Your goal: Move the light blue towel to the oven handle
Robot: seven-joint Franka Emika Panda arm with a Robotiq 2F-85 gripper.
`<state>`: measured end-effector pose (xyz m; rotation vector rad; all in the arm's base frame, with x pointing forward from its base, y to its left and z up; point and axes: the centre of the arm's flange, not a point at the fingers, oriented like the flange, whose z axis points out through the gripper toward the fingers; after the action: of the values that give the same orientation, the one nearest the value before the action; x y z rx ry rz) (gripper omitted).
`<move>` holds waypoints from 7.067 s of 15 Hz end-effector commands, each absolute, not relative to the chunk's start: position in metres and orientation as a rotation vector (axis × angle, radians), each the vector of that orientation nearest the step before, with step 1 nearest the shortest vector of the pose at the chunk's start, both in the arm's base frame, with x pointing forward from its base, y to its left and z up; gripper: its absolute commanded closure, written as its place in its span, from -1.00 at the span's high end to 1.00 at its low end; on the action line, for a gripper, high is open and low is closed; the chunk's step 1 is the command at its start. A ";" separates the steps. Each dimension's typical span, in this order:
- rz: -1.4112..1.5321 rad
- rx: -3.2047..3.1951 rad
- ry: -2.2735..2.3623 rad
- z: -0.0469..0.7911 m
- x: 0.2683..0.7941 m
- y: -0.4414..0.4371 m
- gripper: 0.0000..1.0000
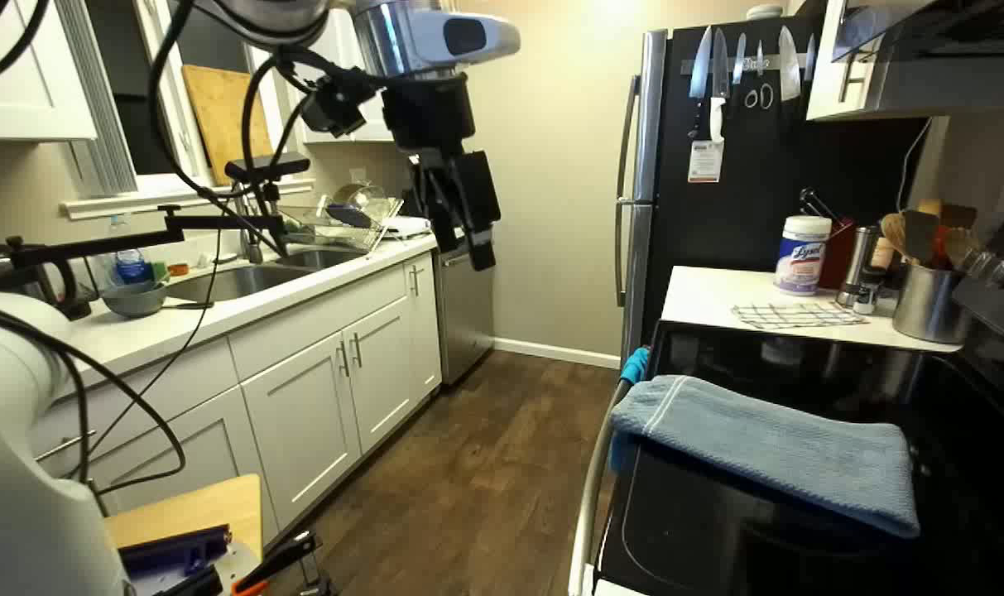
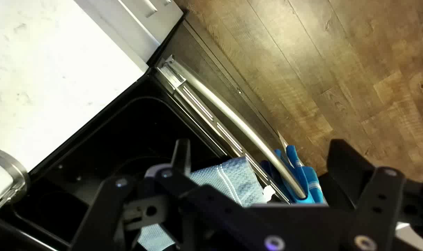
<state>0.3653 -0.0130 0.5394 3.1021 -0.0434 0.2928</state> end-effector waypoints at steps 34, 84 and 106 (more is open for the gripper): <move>0.262 2.751 -0.039 0.427 0.446 0.050 1.00; 0.270 2.477 0.012 0.213 0.648 0.171 1.00; 0.396 2.275 0.174 0.193 0.706 0.153 1.00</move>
<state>0.7003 0.1540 0.1863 2.3091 0.1607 0.3890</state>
